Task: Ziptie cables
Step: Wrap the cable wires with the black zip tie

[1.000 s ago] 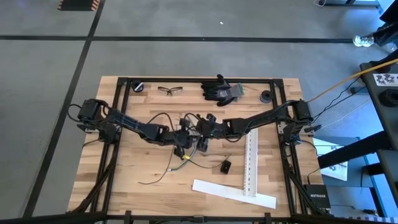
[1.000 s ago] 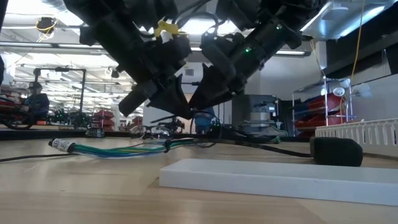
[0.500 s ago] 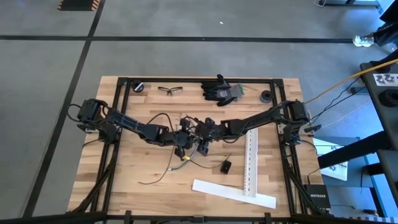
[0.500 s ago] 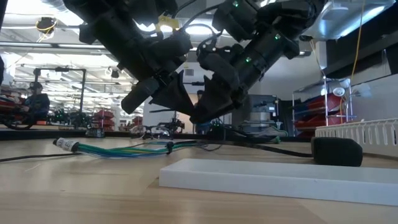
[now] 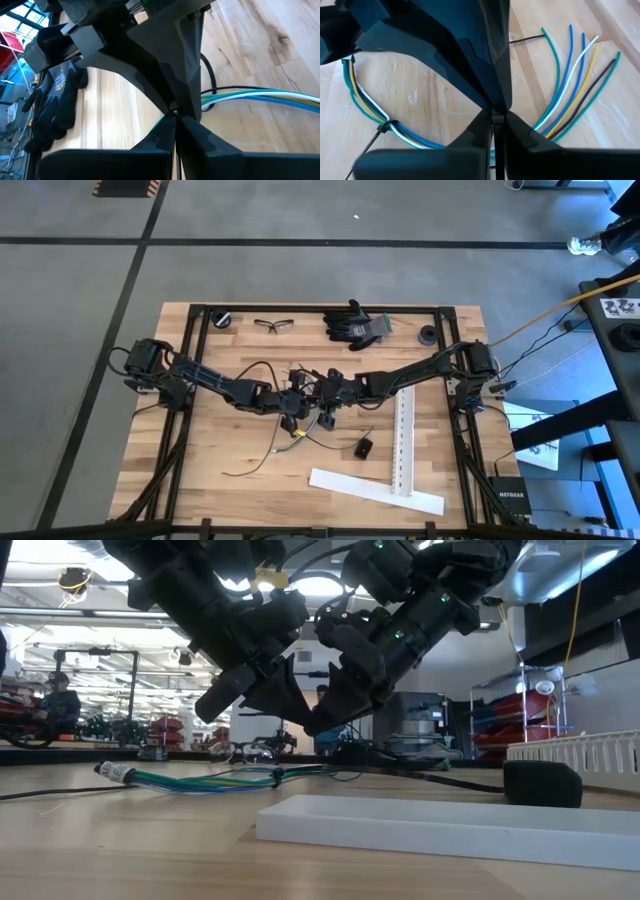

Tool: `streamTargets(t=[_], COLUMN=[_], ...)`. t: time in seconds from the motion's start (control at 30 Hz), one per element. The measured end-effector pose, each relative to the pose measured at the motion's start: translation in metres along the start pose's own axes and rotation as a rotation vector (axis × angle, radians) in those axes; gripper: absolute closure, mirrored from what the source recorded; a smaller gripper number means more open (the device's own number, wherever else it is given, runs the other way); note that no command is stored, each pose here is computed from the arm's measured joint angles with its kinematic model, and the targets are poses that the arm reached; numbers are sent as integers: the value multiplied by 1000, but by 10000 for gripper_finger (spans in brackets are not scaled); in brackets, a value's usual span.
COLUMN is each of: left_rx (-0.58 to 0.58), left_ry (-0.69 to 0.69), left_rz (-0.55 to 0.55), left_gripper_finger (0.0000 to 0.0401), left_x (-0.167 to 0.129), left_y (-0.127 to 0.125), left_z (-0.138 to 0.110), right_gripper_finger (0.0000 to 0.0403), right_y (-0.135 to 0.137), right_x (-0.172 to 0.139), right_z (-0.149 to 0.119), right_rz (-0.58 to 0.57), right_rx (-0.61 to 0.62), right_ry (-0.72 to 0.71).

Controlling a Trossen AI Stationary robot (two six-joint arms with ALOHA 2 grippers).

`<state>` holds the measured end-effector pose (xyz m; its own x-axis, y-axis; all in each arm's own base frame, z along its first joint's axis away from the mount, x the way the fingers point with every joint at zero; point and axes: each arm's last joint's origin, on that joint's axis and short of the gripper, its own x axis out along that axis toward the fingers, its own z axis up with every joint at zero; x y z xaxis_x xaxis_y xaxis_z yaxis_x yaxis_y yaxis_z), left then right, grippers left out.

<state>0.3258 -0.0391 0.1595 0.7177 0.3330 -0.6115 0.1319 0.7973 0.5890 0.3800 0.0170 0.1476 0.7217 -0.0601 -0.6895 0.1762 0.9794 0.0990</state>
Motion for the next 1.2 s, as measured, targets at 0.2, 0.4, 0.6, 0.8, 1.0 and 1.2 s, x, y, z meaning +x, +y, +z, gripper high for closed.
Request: streamTargets(t=[0.2, 0.4, 0.6, 0.8, 1.0, 1.2], left_rx=[-1, -2, -3, -6, -6, -6], left_ry=[0, 0, 0, 0, 0, 0], left_rz=[-1, -3, -4, -4, -4, -5], left_gripper_finger=[401, 401, 401, 401, 401, 401], left_x=[0, 0, 0, 0, 0, 0], left_y=[0, 0, 0, 0, 0, 0], left_z=[0, 0, 0, 0, 0, 0], right_gripper_finger=[398, 396, 396, 396, 396, 396], right_y=[0, 0, 0, 0, 0, 0], right_x=[0, 0, 0, 0, 0, 0], right_z=[0, 0, 0, 0, 0, 0], right_rz=[-4, -6, -6, -6, -5, -5], right_rx=[-3, -4, -4, -5, -5, -5], right_ry=[1, 5, 5, 4, 4, 4])
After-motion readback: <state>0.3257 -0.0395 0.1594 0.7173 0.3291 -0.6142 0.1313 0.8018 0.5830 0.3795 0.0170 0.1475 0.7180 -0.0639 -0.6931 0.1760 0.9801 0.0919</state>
